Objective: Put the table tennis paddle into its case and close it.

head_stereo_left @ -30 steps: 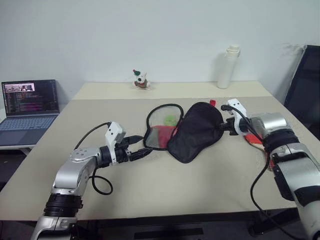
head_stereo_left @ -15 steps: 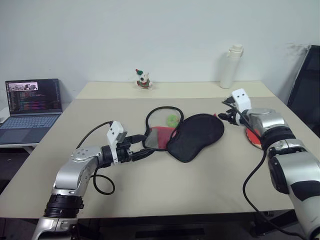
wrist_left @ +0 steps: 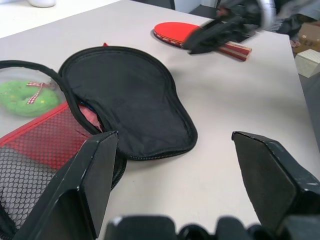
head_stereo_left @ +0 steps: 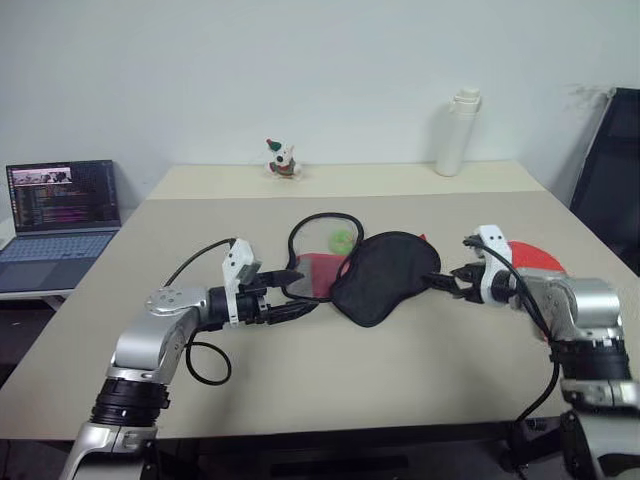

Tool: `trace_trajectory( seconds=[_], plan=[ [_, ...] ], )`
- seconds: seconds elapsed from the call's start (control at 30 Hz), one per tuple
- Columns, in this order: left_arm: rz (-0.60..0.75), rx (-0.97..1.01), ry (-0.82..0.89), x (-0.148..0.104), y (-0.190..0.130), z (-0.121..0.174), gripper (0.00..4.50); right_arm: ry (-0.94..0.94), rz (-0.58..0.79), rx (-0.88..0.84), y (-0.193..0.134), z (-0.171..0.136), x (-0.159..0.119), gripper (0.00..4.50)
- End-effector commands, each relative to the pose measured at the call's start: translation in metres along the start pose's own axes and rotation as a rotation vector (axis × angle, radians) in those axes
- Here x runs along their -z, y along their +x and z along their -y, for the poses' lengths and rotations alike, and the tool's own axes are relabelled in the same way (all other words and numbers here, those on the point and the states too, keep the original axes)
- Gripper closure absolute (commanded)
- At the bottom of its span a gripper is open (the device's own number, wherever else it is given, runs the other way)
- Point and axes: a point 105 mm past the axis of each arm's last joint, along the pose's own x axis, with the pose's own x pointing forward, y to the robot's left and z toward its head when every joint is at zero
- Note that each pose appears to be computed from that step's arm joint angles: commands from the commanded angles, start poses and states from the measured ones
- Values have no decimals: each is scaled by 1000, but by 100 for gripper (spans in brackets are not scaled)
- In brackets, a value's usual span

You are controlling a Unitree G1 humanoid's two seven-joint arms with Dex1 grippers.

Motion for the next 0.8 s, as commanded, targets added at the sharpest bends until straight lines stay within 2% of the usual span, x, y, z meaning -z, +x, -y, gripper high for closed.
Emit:
trace_trajectory(
  seconds=[0.03,0.33,0.6,0.8],
  plan=[
    [20,9,55,-14,-2,-2,53,25,36,-5,-6,-15,2,4],
    [13,4,55,-12,-3,-4,53,86,33,16,20,-28,20,4],
    [5,-7,59,-10,-5,-5,53,70,25,27,44,-34,26,4],
    [4,-9,59,-10,-5,-5,53,55,40,-9,58,-50,25,4]
  ],
)
